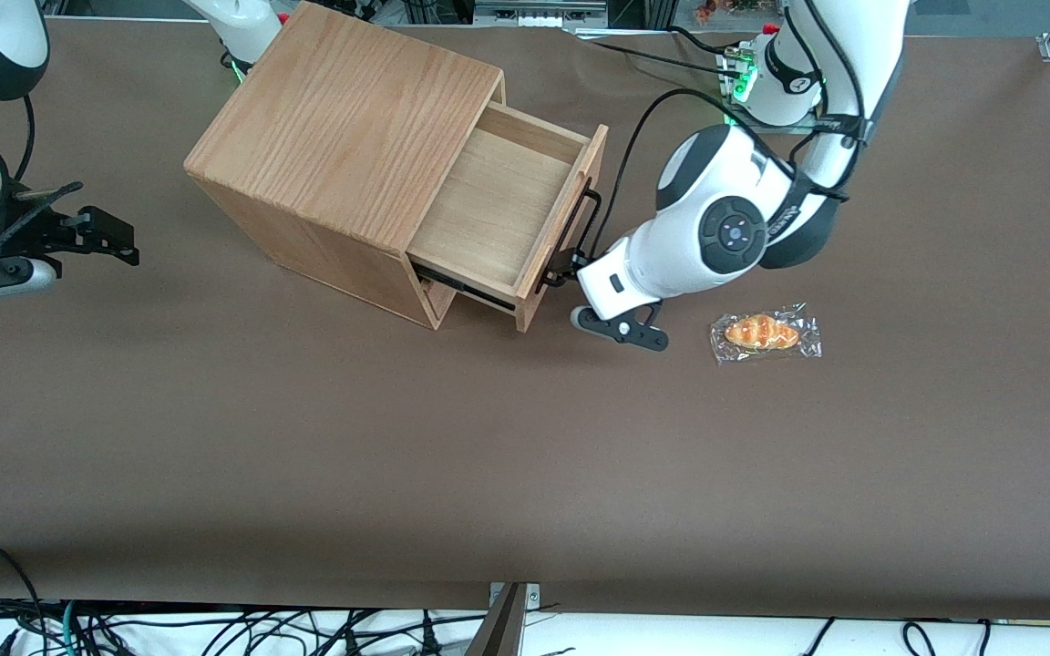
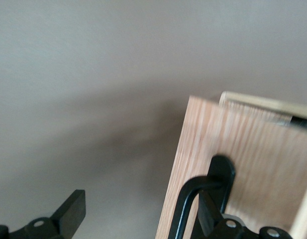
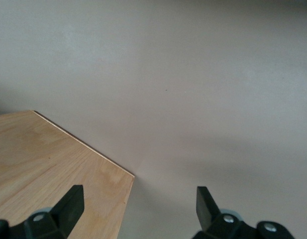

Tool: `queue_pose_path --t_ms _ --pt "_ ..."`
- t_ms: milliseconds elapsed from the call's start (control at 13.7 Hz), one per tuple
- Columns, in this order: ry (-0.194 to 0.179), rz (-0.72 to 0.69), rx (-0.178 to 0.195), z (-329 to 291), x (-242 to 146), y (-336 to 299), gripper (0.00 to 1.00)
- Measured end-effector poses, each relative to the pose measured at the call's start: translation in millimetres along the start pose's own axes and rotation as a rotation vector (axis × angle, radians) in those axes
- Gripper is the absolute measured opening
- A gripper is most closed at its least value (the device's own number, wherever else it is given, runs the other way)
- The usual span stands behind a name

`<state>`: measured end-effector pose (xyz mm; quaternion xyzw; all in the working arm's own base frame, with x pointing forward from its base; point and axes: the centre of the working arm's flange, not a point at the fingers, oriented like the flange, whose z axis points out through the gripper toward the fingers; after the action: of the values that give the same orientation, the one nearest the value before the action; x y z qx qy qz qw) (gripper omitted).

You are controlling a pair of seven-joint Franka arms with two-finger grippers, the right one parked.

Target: Open top drawer with left arm

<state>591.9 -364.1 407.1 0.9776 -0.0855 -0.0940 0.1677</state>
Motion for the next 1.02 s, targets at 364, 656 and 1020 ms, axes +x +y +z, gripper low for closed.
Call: queue_pose_path --t_ms 364,656,1020 --pt "0.014 -0.056 -0.005 -27.3 9.0 -18.7 1.0" --pt "-0.013 -0.139 0.005 -72.5 18.8 -78.9 1.0" --pt "0.005 -0.182 0.181 -103.8 26.2 -183.3 1.0"
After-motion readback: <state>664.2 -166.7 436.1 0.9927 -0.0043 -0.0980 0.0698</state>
